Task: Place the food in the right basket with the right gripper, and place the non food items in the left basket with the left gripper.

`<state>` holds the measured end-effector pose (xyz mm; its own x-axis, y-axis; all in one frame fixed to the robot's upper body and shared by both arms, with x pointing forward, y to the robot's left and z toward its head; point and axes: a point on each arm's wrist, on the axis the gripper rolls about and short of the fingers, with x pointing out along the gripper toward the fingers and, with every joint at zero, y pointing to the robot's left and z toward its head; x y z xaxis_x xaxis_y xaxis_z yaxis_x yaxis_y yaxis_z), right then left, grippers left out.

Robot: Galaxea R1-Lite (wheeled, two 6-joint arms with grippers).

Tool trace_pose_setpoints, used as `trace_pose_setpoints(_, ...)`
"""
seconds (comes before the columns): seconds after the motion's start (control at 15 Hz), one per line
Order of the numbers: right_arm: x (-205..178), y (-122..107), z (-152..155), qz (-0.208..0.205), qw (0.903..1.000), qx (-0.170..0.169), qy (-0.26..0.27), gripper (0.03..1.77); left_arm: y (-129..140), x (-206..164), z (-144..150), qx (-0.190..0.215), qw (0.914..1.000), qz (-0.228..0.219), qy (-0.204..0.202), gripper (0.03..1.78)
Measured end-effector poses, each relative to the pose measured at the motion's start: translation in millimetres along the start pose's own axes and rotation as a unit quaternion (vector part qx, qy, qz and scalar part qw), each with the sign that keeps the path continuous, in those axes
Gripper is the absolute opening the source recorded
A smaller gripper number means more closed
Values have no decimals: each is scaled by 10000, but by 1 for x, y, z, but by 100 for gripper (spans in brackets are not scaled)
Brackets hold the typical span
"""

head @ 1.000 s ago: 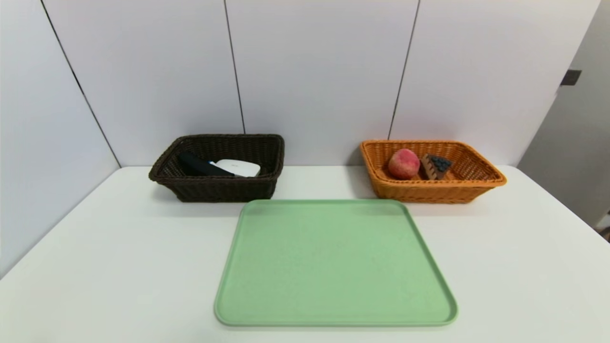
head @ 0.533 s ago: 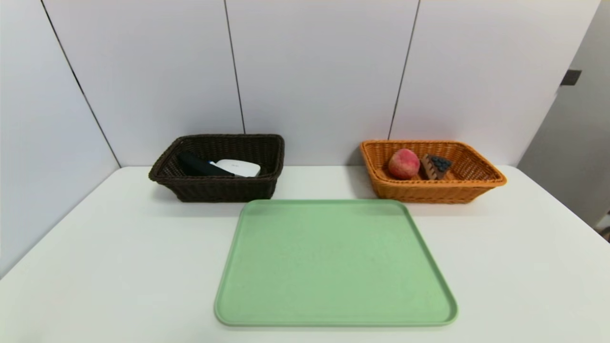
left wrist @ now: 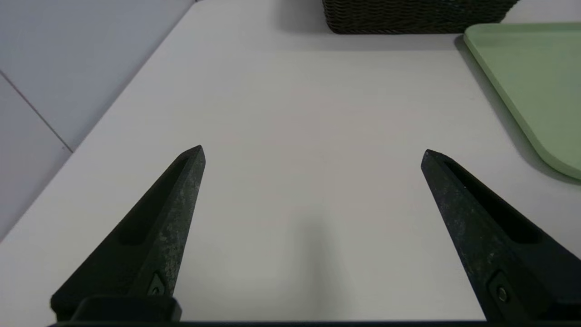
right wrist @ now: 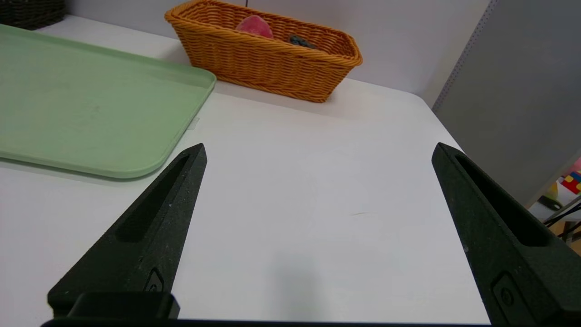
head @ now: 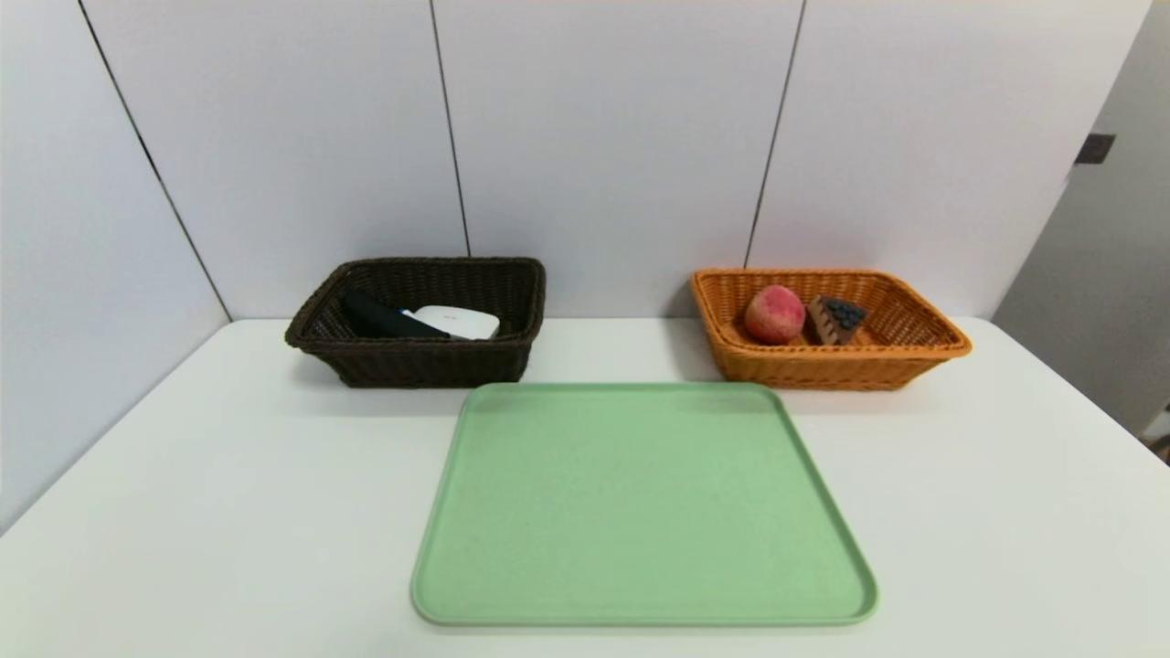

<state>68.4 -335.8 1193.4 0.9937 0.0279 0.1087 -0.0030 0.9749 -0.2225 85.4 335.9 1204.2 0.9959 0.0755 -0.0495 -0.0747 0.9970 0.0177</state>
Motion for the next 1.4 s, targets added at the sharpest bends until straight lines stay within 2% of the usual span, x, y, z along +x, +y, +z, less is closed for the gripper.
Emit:
trace_pose_setpoints(0.13, 0, 0, 0, -2, 10000, 0, 12, 171, -2, -4, -7, -23, 9993, -384, -41, 169)
trace_pose_setpoints(0.27, 0, 0, 1, -16, 10000, -3, -50, 171, -2, -10, -14, 263, 9980, -537, -187, 169)
trace_pose_setpoints(0.4, 0, -1, 3, -41, 9999, -10, -148, 171, -2, -14, -12, 668, 9944, -563, -602, 169)
trace_pose_setpoints(0.47, 0, -1, 5, -58, 9997, -10, -231, 171, -2, -15, -10, 718, 9930, -538, -769, 169)
trace_pose_setpoints(0.53, 0, -1, 4, -50, 9998, -11, -212, 171, -2, -15, -12, 725, 9931, -553, -741, 169)
trace_pose_setpoints(0.67, 0, 1, -3, 29, 9999, 40, 122, 171, -2, -15, -20, 716, 9947, -605, -413, 169)
trace_pose_setpoints(0.8, 0, 3, -10, 171, 9983, 330, 459, 171, -2, -16, -19, 712, 9943, -659, -444, 169)
trace_pose_setpoints(0.93, -1, 3, -10, 167, 9979, 396, 490, 171, -2, -16, -19, 518, 9958, -609, -446, 169)
trace_pose_setpoints(1.13, -1, 3, -10, 166, 9978, 400, 494, 171, -1, -16, -19, -159, 9981, -414, -425, 169)
trace_pose_setpoints(1.4, -1, 3, -10, 151, 9977, 443, 497, 171, -1, -16, -19, -280, 9980, -377, -431, 169)
